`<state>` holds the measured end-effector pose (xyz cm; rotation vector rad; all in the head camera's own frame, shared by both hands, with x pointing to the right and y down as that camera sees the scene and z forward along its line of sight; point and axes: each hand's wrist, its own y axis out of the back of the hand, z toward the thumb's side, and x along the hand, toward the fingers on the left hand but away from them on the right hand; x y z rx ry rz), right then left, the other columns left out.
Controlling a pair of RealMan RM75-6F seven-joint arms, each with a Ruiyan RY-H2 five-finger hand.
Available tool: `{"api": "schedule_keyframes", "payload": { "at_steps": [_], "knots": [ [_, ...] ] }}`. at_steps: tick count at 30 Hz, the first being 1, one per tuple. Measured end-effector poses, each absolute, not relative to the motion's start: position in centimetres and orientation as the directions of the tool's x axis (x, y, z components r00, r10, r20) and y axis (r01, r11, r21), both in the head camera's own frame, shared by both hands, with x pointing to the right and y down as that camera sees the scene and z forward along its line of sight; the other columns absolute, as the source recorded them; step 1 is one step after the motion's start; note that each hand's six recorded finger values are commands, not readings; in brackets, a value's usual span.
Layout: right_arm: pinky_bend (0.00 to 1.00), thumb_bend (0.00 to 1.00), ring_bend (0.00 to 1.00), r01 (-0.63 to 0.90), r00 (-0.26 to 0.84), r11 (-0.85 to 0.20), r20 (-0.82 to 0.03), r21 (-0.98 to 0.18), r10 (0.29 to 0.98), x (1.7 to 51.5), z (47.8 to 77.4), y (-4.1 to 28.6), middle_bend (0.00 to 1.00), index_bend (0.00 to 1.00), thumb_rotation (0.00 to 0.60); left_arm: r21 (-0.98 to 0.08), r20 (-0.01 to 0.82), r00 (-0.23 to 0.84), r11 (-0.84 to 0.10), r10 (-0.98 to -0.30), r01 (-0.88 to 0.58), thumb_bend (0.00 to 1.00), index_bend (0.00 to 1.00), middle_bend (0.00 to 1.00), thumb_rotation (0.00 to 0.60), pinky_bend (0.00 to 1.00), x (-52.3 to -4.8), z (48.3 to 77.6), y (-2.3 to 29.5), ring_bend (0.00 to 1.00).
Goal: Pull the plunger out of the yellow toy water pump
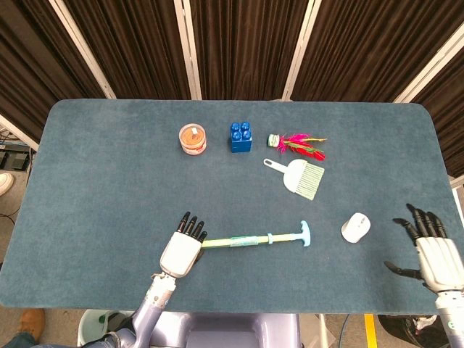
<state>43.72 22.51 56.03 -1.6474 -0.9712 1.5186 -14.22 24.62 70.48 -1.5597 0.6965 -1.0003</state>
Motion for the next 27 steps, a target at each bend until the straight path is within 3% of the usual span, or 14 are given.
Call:
{"api": "schedule_keyframes", "payload": {
  "at_steps": [7,15,27],
  "knots": [
    [0.02,0.18,0.0,0.014,0.115,-0.523,-0.519,-0.852,0.847,40.4,59.1,24.2,0.0,0.33,0.6,-0.975,0.214,0.481,-0.215,-0.85,0.053,0.47,0.67,0.31,0.6,0.17,-13.9,69.7,24.6,0.21],
    [0.02,0.2,0.0,0.047,0.185,-0.534,-0.518,-0.844,0.835,37.0,61.6,25.5,0.0,0.35,0.6,-0.973,0.226,0.487,-0.222,-0.844,0.066,0.46,0.67,0.31,0.6,0.17,-13.7,69.9,24.6,0.21],
    [0.02,0.2,0.0,0.067,0.356,-0.511,-0.458,-0.857,0.815,29.3,64.6,25.3,0.0,0.35,0.6,-0.973,0.22,0.512,-0.226,-0.83,0.052,0.45,0.67,0.31,0.6,0.17,-13.4,69.7,25.1,0.21]
  ]
}}
